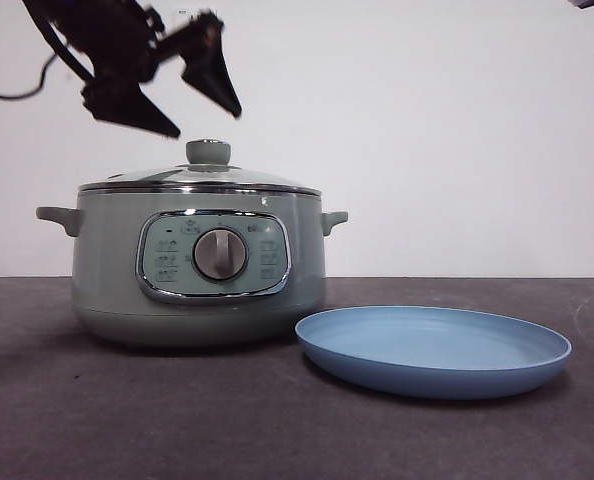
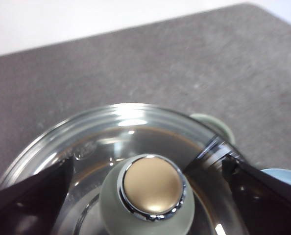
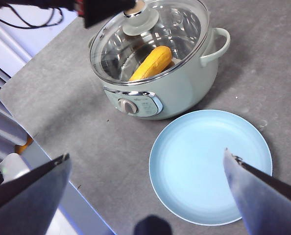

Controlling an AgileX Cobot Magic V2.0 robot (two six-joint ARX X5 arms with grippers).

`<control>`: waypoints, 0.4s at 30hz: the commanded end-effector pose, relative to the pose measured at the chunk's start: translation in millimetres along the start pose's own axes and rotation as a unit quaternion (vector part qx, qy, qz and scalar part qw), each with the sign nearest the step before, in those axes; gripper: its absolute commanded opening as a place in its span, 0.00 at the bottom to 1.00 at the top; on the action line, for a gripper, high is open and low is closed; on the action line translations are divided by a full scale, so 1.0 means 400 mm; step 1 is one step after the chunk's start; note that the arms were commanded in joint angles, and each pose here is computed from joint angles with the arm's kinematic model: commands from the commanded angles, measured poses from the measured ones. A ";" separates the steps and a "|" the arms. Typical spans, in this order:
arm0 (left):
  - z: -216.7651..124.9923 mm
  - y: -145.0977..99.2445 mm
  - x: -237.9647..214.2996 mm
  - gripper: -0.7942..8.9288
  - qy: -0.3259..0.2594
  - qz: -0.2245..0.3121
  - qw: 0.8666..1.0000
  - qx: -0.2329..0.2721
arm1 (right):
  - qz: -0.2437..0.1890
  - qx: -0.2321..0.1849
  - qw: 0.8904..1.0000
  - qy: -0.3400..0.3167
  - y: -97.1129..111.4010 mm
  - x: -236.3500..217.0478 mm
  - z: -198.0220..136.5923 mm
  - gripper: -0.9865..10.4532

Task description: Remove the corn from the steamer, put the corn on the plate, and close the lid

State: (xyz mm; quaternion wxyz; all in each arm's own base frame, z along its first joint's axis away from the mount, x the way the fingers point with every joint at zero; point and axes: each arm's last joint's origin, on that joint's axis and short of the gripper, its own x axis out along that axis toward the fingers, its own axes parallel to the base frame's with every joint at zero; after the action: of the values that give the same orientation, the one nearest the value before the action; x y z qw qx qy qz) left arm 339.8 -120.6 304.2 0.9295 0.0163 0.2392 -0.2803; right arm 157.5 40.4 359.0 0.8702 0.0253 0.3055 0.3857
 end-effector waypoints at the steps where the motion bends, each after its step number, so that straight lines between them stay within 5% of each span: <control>1: -0.008 -0.006 0.026 0.69 0.002 0.007 1.000 0.009 | -0.001 -0.006 1.000 -0.002 0.001 0.000 0.003 0.61; 7: -0.020 -0.019 0.048 0.68 0.015 0.037 0.999 0.013 | -0.001 -0.006 1.000 -0.002 0.001 0.000 0.003 0.61; 12: -0.025 -0.035 0.052 0.53 0.024 0.038 0.999 0.016 | -0.001 -0.006 1.000 -0.002 0.001 0.000 0.003 0.61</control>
State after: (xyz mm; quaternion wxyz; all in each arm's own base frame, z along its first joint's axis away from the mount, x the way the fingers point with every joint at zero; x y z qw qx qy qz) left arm 342.9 -139.2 289.4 0.9345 0.0407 0.2547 -0.2453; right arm 157.5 40.4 359.0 0.8703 0.0251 0.3055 0.3856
